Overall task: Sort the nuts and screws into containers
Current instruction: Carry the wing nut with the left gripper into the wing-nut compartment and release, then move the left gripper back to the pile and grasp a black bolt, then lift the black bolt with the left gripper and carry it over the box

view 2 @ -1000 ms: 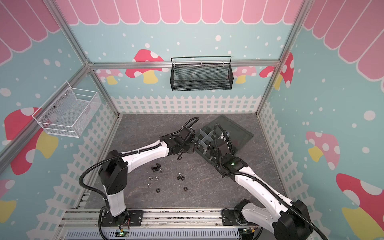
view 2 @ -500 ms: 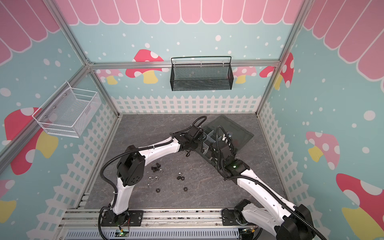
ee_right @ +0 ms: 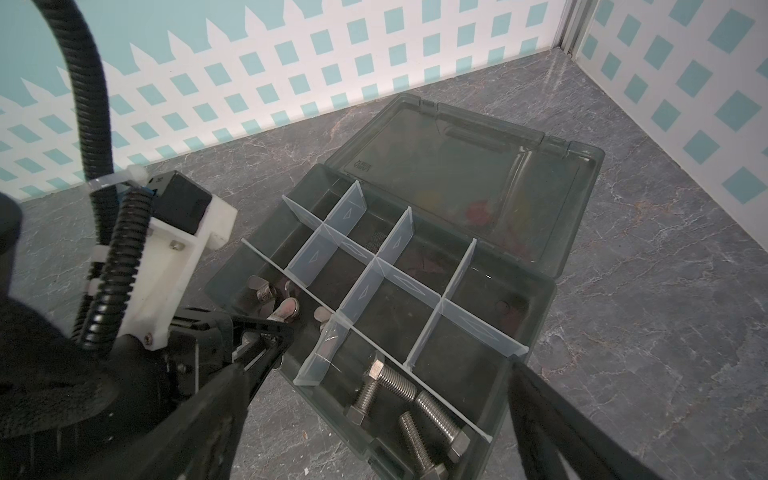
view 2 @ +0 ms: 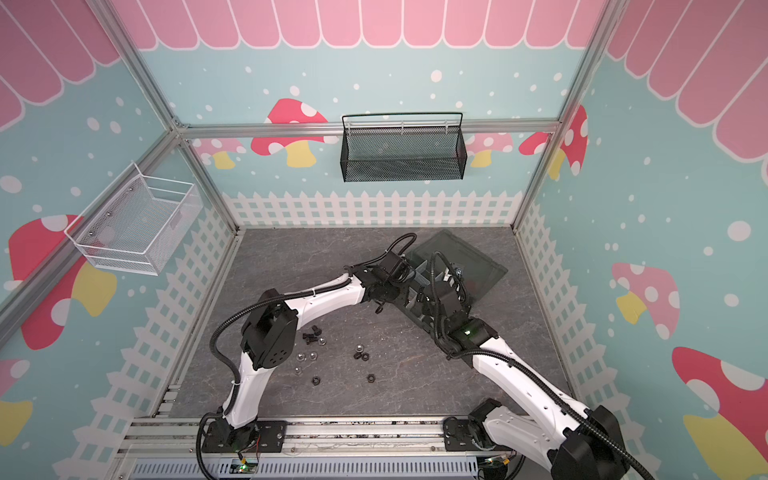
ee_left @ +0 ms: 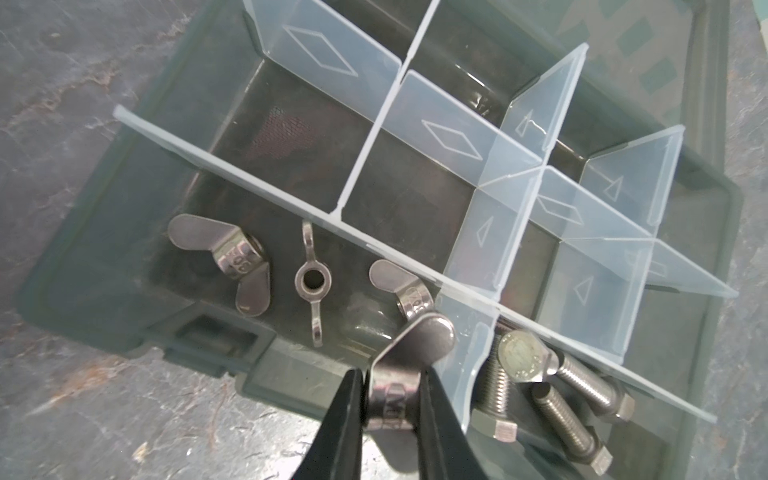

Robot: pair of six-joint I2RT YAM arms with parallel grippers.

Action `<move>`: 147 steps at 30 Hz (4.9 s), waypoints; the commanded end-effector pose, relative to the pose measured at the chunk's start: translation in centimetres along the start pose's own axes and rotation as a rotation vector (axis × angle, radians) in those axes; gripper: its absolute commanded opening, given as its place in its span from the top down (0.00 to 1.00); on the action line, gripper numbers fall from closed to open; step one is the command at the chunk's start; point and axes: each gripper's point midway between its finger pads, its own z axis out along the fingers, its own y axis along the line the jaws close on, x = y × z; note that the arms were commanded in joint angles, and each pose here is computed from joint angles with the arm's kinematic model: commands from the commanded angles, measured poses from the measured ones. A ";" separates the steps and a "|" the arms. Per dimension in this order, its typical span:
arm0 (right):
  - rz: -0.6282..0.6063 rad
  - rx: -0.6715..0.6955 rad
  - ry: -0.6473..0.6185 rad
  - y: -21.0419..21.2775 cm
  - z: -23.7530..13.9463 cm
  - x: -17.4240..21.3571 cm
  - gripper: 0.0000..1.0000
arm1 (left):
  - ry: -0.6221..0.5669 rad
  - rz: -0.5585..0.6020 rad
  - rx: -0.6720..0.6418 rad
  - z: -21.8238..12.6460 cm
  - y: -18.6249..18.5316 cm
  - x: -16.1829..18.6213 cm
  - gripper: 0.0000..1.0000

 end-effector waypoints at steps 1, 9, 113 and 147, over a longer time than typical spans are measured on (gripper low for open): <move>0.015 0.011 0.012 -0.3 0.3 0.3 0.02 | -0.019 -0.012 0.009 -0.3 -0.1 -0.9 0.74; 0.015 0.013 0.007 -0.2 0.2 0.1 0.02 | -0.058 -0.011 0.008 -1.7 -0.2 -1.9 0.65; 0.008 0.095 0.046 -0.9 1.3 0.9 0.02 | 0.328 -0.368 -0.380 -7.9 28.4 14.2 0.79; 0.034 0.083 0.035 -1.5 0.5 1.0 0.02 | -0.130 -0.179 0.110 -6.2 5.4 -4.1 0.90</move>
